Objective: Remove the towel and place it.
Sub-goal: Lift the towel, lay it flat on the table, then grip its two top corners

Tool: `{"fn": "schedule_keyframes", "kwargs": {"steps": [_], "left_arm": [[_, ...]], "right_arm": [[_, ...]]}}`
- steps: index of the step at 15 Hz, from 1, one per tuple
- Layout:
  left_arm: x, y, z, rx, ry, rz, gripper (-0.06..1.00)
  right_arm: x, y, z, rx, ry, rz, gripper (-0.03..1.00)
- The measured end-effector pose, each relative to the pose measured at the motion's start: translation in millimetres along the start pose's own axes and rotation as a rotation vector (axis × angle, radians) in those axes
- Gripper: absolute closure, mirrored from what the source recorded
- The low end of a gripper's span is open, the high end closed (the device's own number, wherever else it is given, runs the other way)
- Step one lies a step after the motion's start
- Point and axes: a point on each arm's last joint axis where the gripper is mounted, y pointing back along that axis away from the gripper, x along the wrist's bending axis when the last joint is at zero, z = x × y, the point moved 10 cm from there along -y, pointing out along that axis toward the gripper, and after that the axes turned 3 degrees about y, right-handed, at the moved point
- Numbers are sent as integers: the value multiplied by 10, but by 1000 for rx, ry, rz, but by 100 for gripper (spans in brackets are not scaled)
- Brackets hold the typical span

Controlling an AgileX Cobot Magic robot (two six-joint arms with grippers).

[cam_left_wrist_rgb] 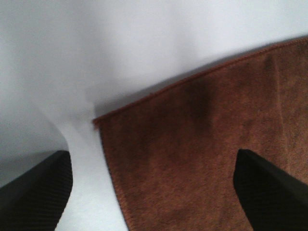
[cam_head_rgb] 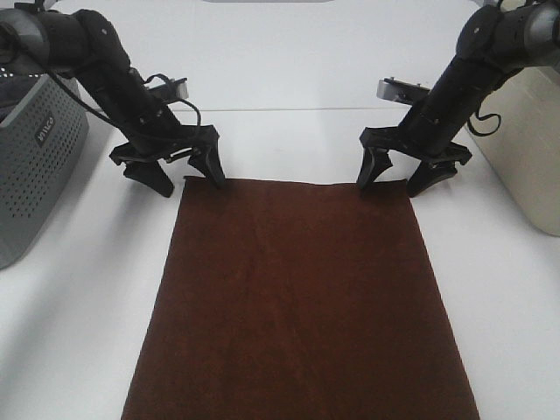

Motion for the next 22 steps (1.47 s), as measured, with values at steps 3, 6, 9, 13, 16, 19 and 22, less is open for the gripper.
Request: {"fn": "schedule_keyframes", "kwargs": {"steps": [3, 6, 9, 13, 16, 19, 22], "left_arm": [[-260, -117, -57, 11, -21, -1, 15], [-271, -126, -60, 10, 6, 5, 20], [-232, -138, -65, 13, 1, 23, 33], [-122, -169, -83, 23, -32, 72, 76], [-111, -173, -75, 22, -95, 76, 94], [-86, -171, -26, 0, -158, 91, 94], [-55, -92, 148, -87, -198, 130, 94]], "right_arm": [[117, -38, 17, -4, 31, -5, 16], [93, -39, 13, -2, 43, -21, 21], [57, -47, 16, -3, 53, -38, 37], [30, -90, 27, -9, 50, -44, 76], [7, -94, 30, -10, 53, -55, 96], [-12, -85, 42, -16, 57, -70, 96], [-71, 23, 235, -95, 98, -124, 96]]}}
